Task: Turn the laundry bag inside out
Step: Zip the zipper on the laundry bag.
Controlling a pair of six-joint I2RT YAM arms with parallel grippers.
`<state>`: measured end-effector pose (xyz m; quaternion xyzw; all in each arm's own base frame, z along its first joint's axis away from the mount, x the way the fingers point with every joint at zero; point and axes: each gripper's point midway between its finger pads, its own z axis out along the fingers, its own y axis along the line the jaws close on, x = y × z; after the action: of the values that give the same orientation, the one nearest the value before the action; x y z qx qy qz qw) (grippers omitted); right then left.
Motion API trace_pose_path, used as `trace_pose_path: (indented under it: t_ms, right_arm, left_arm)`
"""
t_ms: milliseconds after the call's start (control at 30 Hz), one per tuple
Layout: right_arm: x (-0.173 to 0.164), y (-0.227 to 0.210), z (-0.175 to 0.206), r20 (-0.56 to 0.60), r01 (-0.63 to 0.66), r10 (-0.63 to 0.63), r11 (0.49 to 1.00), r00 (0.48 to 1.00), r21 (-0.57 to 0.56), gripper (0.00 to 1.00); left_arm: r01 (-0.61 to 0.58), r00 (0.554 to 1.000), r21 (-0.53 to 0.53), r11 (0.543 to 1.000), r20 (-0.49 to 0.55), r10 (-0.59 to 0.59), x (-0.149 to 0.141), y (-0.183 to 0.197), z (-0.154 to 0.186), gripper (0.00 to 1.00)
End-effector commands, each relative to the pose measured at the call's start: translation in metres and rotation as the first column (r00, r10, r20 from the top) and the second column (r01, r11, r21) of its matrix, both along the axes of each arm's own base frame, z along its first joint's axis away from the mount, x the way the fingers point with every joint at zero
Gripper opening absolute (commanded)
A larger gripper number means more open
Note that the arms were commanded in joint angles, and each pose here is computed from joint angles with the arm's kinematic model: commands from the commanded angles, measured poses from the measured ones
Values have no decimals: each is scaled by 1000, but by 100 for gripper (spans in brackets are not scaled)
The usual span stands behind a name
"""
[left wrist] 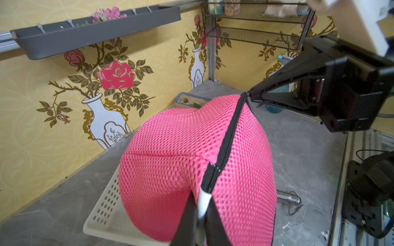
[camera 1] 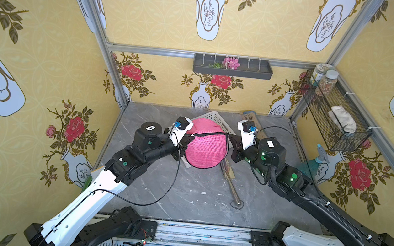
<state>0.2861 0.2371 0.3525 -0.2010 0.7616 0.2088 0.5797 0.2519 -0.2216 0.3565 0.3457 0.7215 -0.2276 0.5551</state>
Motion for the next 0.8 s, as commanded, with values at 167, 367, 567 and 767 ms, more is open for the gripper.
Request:
trace_pose_path:
  t_ms: [167, 367, 567, 767]
  right_arm:
    - [23, 4, 21, -161, 11, 18, 984, 987, 178, 0]
    - [29, 4, 18, -175, -64, 87, 989, 981, 132, 0]
    - [33, 11, 12, -197, -108, 132, 986, 972, 125, 0]
    - [39, 37, 7, -216, -165, 200, 972, 956, 168, 0]
  left_arm:
    - [9, 997, -13, 1000, -72, -10, 5, -8, -21, 60]
    - [15, 998, 20, 1000, -66, -14, 4, -6, -13, 68]
    - [139, 985, -32, 990, -101, -141, 5, -35, -5, 69]
    - [152, 979, -42, 988, -128, -156, 20, -49, -4, 72]
